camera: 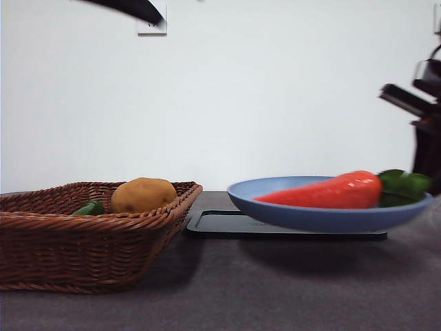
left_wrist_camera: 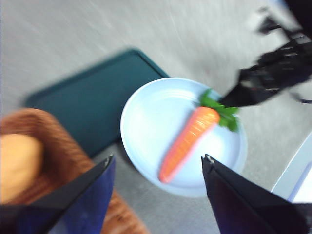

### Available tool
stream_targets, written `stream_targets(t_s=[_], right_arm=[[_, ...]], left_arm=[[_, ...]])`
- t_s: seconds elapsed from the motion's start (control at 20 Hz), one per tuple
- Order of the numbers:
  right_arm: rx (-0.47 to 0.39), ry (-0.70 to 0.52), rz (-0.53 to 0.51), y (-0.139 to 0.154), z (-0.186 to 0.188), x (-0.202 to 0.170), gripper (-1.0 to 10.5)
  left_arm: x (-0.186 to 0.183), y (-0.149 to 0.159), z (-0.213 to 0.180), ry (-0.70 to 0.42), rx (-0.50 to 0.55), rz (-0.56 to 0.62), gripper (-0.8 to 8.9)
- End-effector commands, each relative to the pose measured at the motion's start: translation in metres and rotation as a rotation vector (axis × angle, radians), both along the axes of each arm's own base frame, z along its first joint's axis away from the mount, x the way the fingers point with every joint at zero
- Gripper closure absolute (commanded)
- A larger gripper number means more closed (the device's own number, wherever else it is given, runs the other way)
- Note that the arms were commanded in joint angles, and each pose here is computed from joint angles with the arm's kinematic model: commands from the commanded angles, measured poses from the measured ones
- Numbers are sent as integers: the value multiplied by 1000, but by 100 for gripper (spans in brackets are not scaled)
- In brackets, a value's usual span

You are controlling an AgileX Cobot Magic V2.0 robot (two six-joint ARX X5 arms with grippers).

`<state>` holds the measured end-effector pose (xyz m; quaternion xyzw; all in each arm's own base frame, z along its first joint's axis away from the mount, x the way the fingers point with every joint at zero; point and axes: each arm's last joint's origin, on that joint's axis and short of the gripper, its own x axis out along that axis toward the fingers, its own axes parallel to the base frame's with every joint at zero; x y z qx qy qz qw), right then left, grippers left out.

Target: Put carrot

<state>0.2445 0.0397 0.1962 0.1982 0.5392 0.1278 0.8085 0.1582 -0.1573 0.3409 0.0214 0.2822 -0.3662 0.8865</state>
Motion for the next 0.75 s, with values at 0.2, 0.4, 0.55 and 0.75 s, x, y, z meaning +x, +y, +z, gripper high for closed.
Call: stream_targets(t_s=[0.2,0.4,0.55,0.75], right_arm=[[-1,15,3,10,-4,84,943],[1,37,-4,16,-20,133,943],[0,45,-5,17,-31,146,943],[-23,36,-21,13,-32,148,800]], left_arm=[[-33,34,25,-61,-43,2,503],[-41,42,26,-53,-35,3,503],[-42,42,24,-38,-20,2,503],[-41,43,25,-49,-15,24,503]])
